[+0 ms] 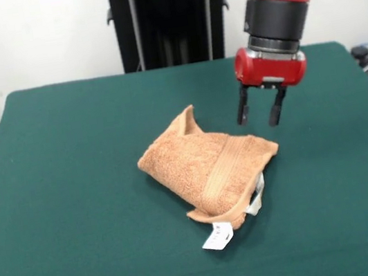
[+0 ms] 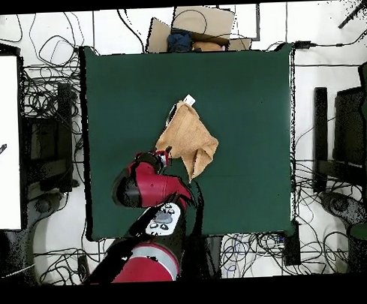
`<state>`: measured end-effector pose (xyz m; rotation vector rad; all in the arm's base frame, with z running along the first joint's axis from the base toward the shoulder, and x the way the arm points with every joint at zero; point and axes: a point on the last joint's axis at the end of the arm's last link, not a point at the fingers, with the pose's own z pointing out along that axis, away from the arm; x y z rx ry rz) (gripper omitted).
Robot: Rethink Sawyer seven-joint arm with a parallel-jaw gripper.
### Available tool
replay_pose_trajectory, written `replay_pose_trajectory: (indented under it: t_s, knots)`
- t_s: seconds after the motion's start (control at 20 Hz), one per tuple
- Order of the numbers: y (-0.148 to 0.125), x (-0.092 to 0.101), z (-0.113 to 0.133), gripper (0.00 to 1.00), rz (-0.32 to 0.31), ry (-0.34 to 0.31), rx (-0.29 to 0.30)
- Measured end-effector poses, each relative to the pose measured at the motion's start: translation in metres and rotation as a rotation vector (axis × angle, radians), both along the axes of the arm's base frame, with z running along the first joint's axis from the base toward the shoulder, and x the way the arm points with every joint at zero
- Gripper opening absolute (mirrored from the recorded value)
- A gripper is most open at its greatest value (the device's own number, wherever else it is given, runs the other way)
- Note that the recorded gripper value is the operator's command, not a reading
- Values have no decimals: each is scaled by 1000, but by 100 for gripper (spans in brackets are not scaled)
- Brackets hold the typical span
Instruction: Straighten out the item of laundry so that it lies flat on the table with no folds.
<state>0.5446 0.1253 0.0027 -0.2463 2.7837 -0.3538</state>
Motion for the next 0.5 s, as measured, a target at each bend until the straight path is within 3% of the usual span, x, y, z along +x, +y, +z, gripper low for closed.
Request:
replay_pose_trajectory:
  t_s: [0.5]
  knots:
    - [8, -7, -8, 100, 16, 16, -3]
